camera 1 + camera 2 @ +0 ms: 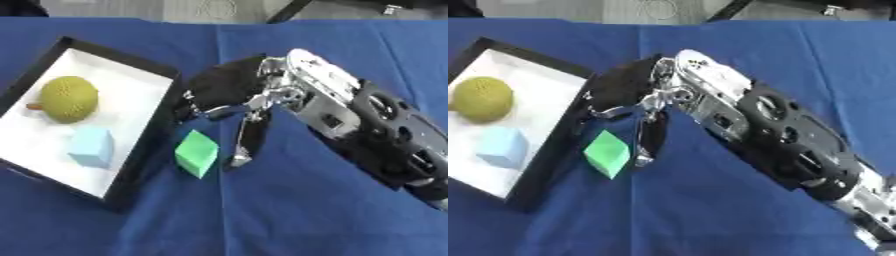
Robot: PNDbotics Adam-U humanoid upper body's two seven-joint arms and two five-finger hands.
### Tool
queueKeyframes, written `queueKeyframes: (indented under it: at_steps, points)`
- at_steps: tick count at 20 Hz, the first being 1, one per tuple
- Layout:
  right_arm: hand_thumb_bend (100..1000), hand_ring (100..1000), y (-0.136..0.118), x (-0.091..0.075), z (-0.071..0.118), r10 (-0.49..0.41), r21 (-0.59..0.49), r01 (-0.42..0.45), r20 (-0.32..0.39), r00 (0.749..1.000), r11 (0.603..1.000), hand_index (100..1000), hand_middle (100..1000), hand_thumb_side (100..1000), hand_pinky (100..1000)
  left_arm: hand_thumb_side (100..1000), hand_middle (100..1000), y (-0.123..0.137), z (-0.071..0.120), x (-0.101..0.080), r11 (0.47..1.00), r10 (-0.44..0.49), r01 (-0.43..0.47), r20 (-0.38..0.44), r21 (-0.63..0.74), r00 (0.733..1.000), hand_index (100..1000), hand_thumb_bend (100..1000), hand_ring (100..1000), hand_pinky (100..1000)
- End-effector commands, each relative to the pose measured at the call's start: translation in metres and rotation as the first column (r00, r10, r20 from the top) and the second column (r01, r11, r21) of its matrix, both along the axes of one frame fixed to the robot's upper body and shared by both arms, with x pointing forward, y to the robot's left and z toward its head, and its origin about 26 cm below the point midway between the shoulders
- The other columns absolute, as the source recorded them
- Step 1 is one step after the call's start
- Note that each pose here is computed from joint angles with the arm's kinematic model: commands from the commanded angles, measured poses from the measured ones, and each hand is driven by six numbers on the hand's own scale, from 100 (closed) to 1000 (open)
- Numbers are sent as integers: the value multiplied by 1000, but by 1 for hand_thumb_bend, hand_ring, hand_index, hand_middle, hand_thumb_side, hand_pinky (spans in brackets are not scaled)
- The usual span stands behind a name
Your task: Pick up objects on the table and place them in the box.
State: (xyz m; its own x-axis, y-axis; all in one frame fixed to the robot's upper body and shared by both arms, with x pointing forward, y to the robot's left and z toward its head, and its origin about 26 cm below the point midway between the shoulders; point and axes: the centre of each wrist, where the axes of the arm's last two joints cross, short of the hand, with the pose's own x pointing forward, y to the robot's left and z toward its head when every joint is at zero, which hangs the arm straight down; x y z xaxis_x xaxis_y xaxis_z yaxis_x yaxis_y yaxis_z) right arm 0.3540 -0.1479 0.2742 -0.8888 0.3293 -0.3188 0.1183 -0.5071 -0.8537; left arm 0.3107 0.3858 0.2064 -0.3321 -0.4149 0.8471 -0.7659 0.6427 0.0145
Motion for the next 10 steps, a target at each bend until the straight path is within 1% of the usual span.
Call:
queueKeyframes:
  at_steps: [1,10]
  points:
    - [548,875,-5,-3,11,27,-93,-25,27,999,995,875,814,298,900,605,849,2,9,-1,1000,-2,2,21,21,1000,850,505,800,711]
    - [551,869,-5,1,2,14,-100,-14,5,1000,995,865,805,303,898,607,850,1,9,-1,1000,-4,4,21,19,1000,850,501,800,712]
